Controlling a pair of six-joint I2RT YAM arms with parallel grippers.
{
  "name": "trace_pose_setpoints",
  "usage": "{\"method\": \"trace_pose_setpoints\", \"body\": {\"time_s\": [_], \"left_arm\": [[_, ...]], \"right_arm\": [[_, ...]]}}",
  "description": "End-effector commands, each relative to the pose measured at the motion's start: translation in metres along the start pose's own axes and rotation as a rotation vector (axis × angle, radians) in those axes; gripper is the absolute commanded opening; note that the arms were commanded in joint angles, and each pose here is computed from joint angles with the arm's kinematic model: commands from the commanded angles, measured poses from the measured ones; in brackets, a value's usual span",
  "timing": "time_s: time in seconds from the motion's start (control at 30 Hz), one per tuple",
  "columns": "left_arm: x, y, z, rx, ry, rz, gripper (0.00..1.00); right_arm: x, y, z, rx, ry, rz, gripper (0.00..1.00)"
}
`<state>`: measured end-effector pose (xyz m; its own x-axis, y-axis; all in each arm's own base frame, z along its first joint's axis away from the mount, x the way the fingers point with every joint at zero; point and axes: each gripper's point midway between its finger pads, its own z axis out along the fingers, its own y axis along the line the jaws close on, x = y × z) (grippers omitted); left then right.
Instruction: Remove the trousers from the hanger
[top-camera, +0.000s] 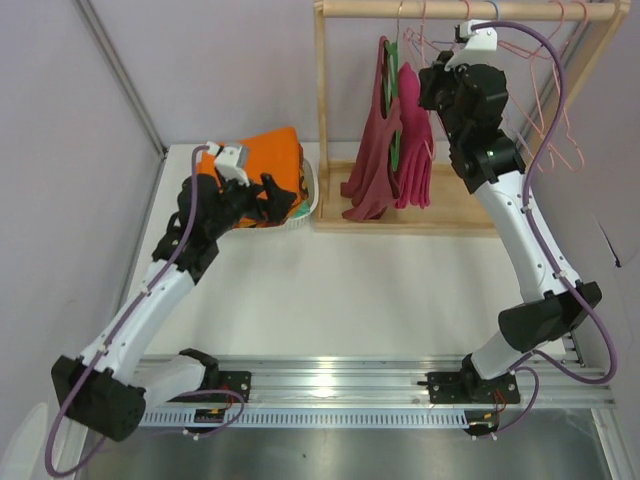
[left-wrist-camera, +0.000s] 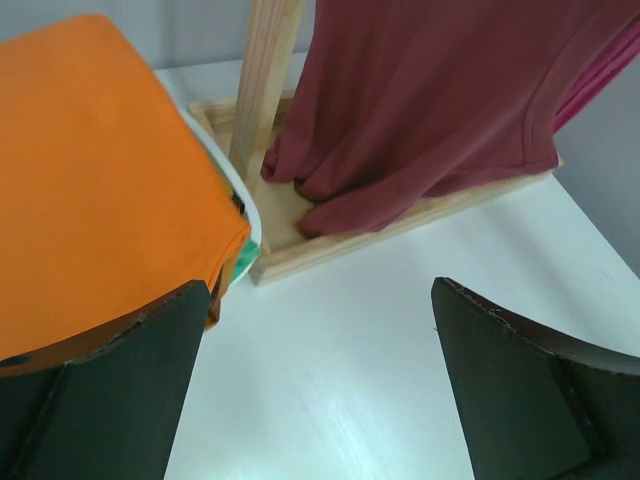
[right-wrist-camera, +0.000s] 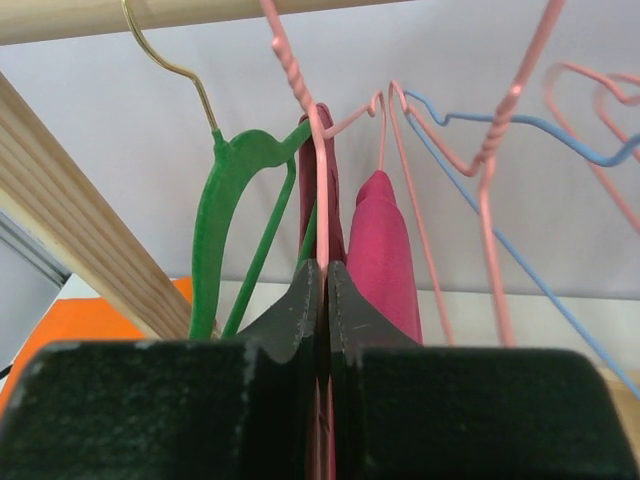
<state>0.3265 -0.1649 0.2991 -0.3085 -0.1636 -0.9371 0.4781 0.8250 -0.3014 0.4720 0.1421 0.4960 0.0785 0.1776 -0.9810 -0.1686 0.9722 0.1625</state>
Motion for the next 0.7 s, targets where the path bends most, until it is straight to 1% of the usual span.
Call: {"method": "trace_pose_setpoints", "body": {"time_s": [0.0, 0.03, 0.1, 0.13, 0.2, 0.23, 0.3, 0.33, 0.4, 0.47, 0.5, 0.53, 0.57, 0.6, 0.67], "left_arm": [[-0.049, -0.008, 0.032, -0.078, -0.126, 0.012, 1.0], [-0.074, -0.015, 0.036, -0.078, -0.17, 0.016, 0.99], [-0.079, -0.01, 0.052, -0.137, -0.179, 0.01, 1.0], [-0.091, -0.01, 0.066, -0.143, -0.191, 0.01, 1.0], [-0.092, -0.006, 0.082, -0.161, -0.188, -0.002, 0.99], [-0.096, -0.005, 0.097, -0.156, -0.203, -0.003, 1.0], [-0.113, -0.008, 0.109, -0.151, -0.241, -0.001, 0.98], [-0.105, -0.003, 0.124, -0.162, -0.226, -0.003, 0.98], [-0.12, -0.005, 0.135, -0.162, -0.256, -0.004, 0.96], [-0.114, 0.0, 0.152, -0.179, -0.244, -0.004, 0.9], [-0.126, -0.004, 0.155, -0.166, -0.27, -0.003, 0.88], [-0.126, -0.006, 0.16, -0.154, -0.273, -0.002, 0.87], [-0.126, -0.007, 0.169, -0.142, -0.281, -0.004, 0.83], [-0.13, -0.012, 0.172, -0.124, -0.293, -0.004, 0.81], [-0.125, -0.014, 0.187, -0.113, -0.284, -0.006, 0.78]], "right_arm": [[-0.133, -0.004, -0.048, -0.008, -0.405, 0.09, 0.0], [-0.134, -0.006, -0.051, -0.003, -0.412, 0.095, 0.0], [-0.137, -0.01, -0.058, 0.004, -0.43, 0.117, 0.0], [-0.136, -0.011, -0.059, 0.005, -0.434, 0.124, 0.0], [-0.137, -0.011, -0.067, -0.008, -0.458, 0.144, 0.0], [-0.135, -0.011, -0.068, -0.012, -0.46, 0.146, 0.0], [-0.134, -0.011, -0.069, -0.015, -0.454, 0.147, 0.0], [-0.133, -0.011, -0.069, -0.017, -0.448, 0.145, 0.0], [-0.129, -0.012, -0.07, -0.016, -0.43, 0.151, 0.0], [-0.129, -0.01, -0.074, -0.031, -0.433, 0.15, 0.0], [-0.13, -0.01, -0.075, -0.035, -0.437, 0.151, 0.0], [-0.132, -0.009, -0.079, -0.045, -0.443, 0.15, 0.0], [-0.132, -0.008, -0.081, -0.048, -0.443, 0.148, 0.0], [-0.135, -0.008, -0.082, -0.052, -0.445, 0.15, 0.0], [-0.14, -0.007, -0.089, -0.056, -0.454, 0.155, 0.0]]}}
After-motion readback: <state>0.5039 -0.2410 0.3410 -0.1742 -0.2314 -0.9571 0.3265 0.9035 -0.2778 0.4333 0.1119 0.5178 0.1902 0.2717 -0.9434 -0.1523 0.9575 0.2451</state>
